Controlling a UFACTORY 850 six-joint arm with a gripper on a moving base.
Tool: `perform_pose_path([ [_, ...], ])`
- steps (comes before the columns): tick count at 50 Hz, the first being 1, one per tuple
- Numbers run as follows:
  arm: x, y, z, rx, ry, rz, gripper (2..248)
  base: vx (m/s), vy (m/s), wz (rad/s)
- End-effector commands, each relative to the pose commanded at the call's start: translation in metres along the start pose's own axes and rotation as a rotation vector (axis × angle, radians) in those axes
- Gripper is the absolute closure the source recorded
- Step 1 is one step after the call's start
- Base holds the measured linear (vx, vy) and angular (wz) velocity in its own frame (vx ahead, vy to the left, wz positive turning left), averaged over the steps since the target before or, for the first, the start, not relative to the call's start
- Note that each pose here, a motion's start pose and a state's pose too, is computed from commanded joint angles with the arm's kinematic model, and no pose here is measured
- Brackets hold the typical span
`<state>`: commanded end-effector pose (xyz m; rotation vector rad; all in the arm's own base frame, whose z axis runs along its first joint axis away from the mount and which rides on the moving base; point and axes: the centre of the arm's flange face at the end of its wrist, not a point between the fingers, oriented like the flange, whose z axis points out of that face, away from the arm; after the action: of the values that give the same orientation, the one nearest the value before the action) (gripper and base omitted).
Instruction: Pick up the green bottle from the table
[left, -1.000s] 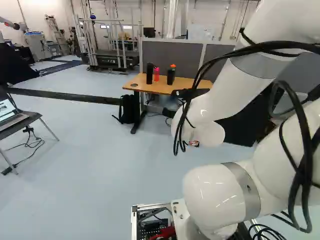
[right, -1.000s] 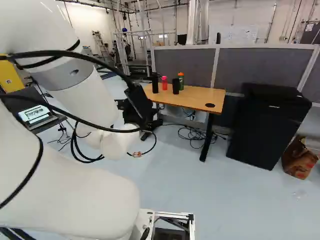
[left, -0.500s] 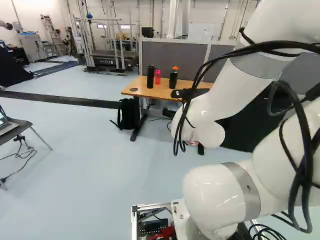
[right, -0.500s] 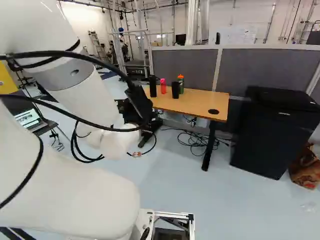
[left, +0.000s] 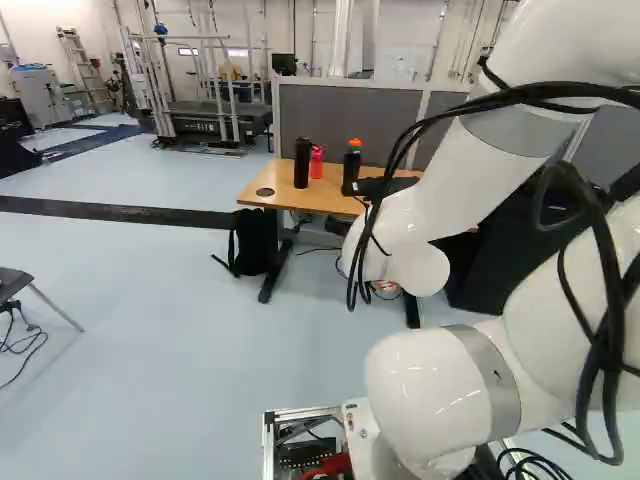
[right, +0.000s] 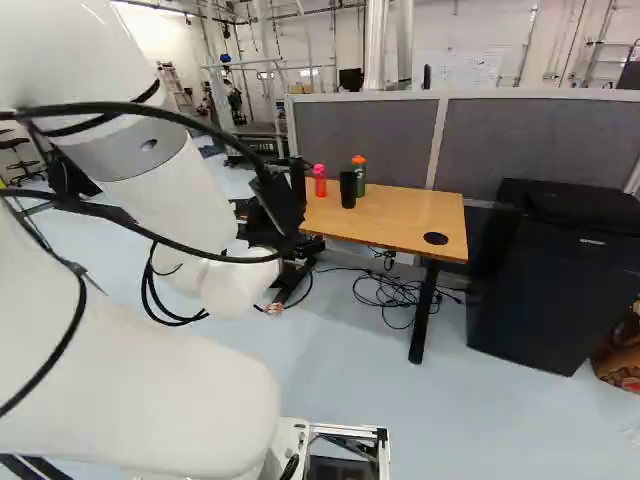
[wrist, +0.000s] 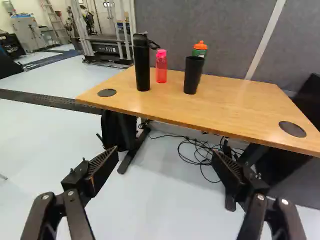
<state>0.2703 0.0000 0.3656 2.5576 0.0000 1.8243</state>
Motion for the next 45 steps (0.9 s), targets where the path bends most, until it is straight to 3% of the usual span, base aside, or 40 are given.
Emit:
perform_pose_path([
  [45,0.0,0.0,0.0,0.0,0.0,0.0,3,0.227,0.054,-0.241],
])
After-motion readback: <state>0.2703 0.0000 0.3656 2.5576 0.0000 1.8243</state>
